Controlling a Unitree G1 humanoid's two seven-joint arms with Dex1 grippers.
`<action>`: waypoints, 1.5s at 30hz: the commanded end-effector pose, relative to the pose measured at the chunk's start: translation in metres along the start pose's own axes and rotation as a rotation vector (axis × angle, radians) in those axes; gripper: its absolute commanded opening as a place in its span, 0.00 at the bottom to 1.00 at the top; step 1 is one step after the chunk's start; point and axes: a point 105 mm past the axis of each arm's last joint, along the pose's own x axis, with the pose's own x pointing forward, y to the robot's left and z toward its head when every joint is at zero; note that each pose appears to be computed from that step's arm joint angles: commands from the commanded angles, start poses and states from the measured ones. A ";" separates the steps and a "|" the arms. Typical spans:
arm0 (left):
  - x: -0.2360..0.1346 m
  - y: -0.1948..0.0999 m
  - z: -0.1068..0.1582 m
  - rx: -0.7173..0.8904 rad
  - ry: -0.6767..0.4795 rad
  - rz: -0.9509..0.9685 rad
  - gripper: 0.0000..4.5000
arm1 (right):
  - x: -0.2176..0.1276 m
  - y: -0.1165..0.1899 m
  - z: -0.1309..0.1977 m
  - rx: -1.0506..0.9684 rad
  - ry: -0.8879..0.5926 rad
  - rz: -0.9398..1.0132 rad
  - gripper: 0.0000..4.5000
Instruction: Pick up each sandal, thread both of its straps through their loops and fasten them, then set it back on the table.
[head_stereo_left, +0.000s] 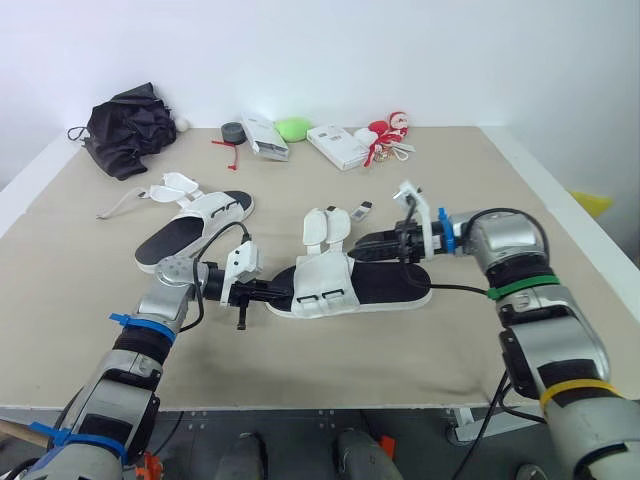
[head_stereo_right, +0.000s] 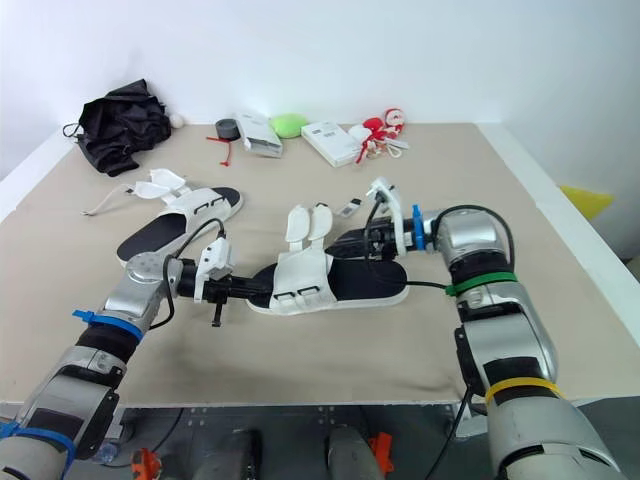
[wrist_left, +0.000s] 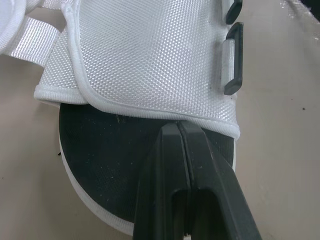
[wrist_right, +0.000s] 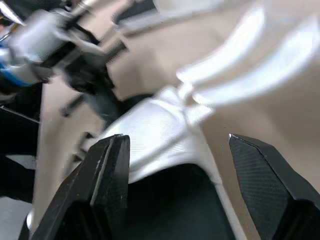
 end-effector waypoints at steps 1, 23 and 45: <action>0.001 -0.013 -0.037 -0.095 0.118 -0.023 0.00 | 0.005 0.000 0.018 -0.056 -0.018 -0.011 0.75; 0.002 -0.015 -0.038 0.005 0.170 -0.093 0.00 | 0.037 0.001 0.078 0.048 -0.368 -0.039 0.75; 0.007 -0.019 -0.040 -0.012 0.154 -0.091 0.00 | 0.024 0.008 0.116 0.033 -0.588 -0.028 0.34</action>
